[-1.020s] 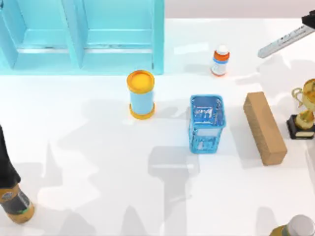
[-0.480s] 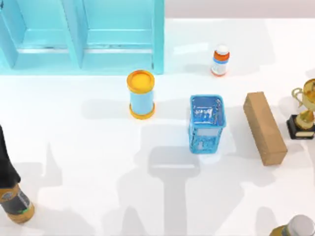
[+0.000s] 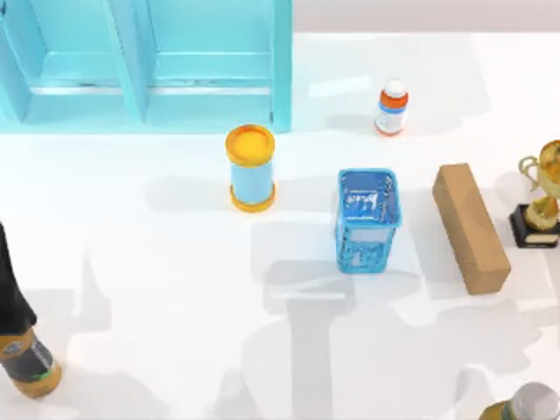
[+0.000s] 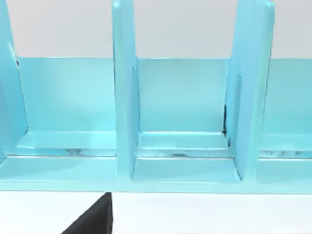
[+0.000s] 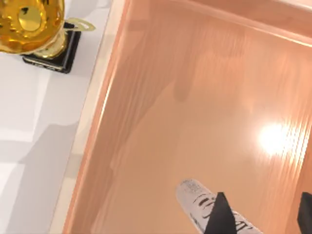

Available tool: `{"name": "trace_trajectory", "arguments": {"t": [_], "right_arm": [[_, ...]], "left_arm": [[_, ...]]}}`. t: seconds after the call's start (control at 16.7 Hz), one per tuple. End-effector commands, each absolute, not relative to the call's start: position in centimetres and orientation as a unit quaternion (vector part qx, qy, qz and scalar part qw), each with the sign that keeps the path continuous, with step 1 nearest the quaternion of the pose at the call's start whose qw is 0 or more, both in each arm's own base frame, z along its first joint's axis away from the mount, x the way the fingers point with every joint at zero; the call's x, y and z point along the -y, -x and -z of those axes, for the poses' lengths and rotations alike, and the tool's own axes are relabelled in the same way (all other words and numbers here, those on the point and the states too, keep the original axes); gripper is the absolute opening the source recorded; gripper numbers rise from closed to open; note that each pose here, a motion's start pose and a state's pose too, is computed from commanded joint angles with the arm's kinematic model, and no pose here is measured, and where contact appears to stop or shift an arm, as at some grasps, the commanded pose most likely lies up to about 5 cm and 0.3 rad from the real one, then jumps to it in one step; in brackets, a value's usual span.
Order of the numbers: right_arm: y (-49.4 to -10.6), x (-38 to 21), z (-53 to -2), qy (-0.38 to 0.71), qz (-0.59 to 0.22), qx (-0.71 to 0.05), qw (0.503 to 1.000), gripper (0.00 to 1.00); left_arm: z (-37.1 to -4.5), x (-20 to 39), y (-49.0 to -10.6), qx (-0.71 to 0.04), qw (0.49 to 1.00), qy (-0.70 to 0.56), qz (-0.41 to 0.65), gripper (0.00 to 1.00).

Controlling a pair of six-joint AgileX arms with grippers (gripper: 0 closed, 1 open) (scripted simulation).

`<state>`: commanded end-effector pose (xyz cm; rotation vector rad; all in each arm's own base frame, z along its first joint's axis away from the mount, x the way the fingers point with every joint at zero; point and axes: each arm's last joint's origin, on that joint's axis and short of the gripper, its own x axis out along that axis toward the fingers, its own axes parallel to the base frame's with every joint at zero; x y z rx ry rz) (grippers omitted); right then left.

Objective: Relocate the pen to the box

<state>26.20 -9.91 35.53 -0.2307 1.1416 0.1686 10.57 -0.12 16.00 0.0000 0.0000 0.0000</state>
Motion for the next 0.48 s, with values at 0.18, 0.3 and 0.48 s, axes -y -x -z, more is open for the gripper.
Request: {"name": "trace_trajectory", "arguments": {"t": [0.18, 0.3, 0.48], "right_arm": [[-26.5, 9.9, -34.6, 0.109, -0.08, -0.538, 0.832, 0.0], [-26.7, 10.0, -32.9, 0.106, -0.077, -0.539, 0.832, 0.0], [-27.1, 10.0, -30.0, 0.106, -0.076, -0.539, 0.832, 0.0]], "left_arm": [[-16.0, 0.1, -10.6, 0.0, 1.0, 0.0, 0.0, 1.0], [-16.0, 0.1, -10.6, 0.0, 1.0, 0.0, 0.0, 1.0], [-16.0, 0.1, -10.6, 0.0, 1.0, 0.0, 0.0, 1.0]]}}
